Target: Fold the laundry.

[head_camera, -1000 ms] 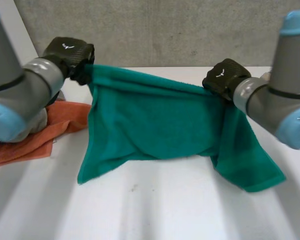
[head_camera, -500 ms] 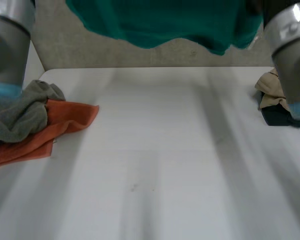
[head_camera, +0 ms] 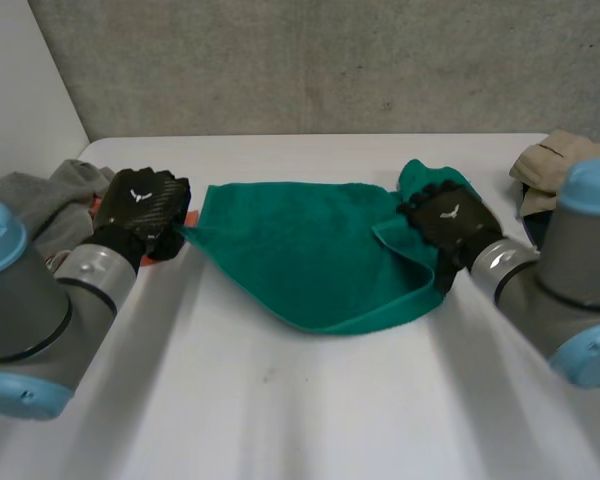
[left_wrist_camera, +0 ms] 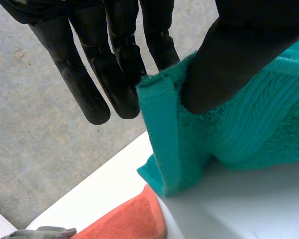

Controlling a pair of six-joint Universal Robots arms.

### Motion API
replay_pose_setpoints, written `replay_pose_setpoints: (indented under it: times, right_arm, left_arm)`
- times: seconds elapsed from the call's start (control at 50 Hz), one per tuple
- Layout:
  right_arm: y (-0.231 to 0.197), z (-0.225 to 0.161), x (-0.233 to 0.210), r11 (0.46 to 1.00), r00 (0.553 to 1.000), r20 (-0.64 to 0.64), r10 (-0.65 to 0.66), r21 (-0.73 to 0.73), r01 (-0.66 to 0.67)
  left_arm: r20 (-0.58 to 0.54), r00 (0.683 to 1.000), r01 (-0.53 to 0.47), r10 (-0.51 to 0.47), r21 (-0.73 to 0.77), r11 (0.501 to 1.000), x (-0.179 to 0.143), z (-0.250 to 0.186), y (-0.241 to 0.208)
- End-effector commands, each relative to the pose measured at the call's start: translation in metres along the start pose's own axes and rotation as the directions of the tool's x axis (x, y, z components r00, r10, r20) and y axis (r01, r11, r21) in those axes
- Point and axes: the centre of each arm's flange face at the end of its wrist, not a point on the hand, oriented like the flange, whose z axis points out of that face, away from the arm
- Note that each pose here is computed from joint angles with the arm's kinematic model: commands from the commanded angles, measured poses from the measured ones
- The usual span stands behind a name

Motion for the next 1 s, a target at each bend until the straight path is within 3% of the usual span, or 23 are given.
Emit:
replay_pose_setpoints:
  times: [0.02,0.14,0.22,0.38,0.48,0.62,0.74,0.9,1.0]
  right_arm:
    - [-0.022,-0.001,0.044,0.992,0.992,-0.012,-0.124,0.021,0.124]
    - [-0.02,0.014,0.049,0.947,0.948,0.039,-0.317,0.071,0.314]
    - [-0.01,0.038,0.037,0.895,0.894,0.113,-0.434,0.165,0.414]
    - [0.023,0.081,0.015,0.814,0.807,0.145,-0.572,0.225,0.536]
    - [0.043,0.103,0.006,0.79,0.782,0.145,-0.607,0.223,0.572]
    - [0.066,0.126,-0.004,0.786,0.777,0.145,-0.613,0.218,0.579]
    - [0.048,0.129,0.003,0.771,0.783,0.076,-0.617,0.257,0.583]
    - [0.025,0.096,0.049,0.885,0.895,0.05,-0.444,0.182,0.429]
    - [0.023,0.058,0.084,0.932,0.932,0.01,-0.362,0.044,0.361]
  left_arm:
    - [-0.057,0.998,-0.026,0.024,-0.024,0.999,0.004,-0.027,0.001]
    - [-0.084,0.996,-0.045,0.042,-0.031,0.999,0.002,-0.037,0.002]
    - [-0.089,0.995,-0.042,0.039,-0.026,0.999,-0.001,-0.038,0.001]
    - [-0.089,0.995,-0.04,0.038,-0.02,0.999,0.0,-0.039,-0.002]
    - [-0.075,0.996,-0.041,0.04,-0.012,0.999,-0.003,-0.037,-0.004]
    - [-0.048,0.998,-0.028,0.028,-0.002,1.0,-0.011,-0.037,-0.01]
    - [-0.034,0.999,-0.017,0.017,0.013,1.0,-0.015,-0.038,-0.017]
    - [0.03,1.0,-0.004,0.002,0.04,0.999,-0.036,-0.035,-0.032]
    - [0.058,0.998,0.001,-0.002,0.009,1.0,-0.049,-0.037,-0.035]
